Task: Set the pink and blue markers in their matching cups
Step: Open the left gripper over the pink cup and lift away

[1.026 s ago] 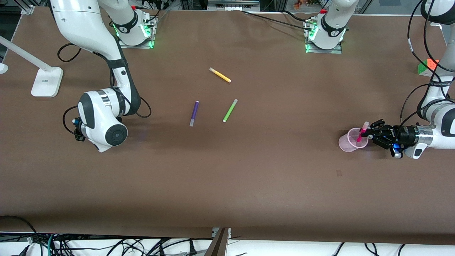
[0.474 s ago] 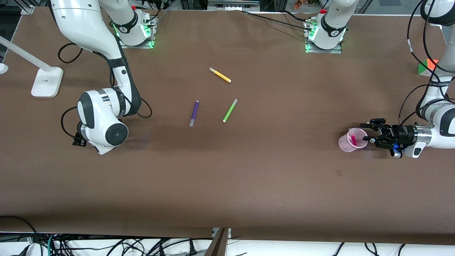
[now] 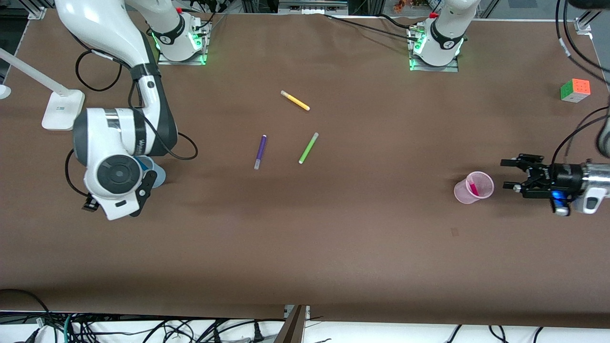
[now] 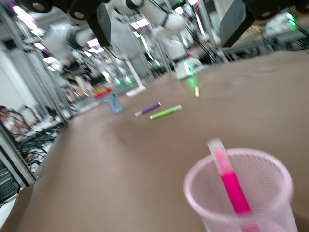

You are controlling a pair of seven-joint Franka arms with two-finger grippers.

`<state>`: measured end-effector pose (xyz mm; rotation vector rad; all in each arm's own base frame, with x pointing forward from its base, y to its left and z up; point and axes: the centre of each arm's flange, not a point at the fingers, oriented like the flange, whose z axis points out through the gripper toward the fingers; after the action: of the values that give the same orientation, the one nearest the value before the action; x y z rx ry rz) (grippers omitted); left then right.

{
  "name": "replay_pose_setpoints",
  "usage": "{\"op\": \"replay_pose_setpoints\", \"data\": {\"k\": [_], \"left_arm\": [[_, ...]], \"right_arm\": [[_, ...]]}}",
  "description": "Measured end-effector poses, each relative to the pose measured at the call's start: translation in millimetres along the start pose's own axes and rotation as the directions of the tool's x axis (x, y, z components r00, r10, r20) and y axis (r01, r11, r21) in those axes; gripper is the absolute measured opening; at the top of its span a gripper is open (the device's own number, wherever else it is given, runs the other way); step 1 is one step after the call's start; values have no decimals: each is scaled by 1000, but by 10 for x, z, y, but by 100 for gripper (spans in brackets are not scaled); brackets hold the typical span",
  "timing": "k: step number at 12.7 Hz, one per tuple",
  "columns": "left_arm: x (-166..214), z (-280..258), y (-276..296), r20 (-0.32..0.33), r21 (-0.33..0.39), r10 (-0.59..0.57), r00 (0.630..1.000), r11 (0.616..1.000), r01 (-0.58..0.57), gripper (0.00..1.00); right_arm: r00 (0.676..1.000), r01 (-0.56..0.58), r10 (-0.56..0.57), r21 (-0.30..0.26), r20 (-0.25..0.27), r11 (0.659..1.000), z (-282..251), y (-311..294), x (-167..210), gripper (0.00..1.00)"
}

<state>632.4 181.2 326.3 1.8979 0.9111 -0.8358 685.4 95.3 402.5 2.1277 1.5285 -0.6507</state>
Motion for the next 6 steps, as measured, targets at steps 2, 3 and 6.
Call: {"op": "replay_pose_setpoints", "data": {"k": [2, 3, 6], "left_arm": [[-671, -39, 395, -121, 135, 62, 991, 990, -45, 100], [-997, -5, 567, -182, 217, 104, 978, 974, -63, 100], [-1858, 331, 1052, -328, 460, 264, 907, 883, -90, 100]], "right_arm": [[987, -101, 104, 38, -118, 994, -223, 52, -193, 100], [968, -155, 167, 78, -186, 985, -302, 79, -351, 100], [866, -297, 365, 235, -342, 925, -455, 126, -893, 100]]}}
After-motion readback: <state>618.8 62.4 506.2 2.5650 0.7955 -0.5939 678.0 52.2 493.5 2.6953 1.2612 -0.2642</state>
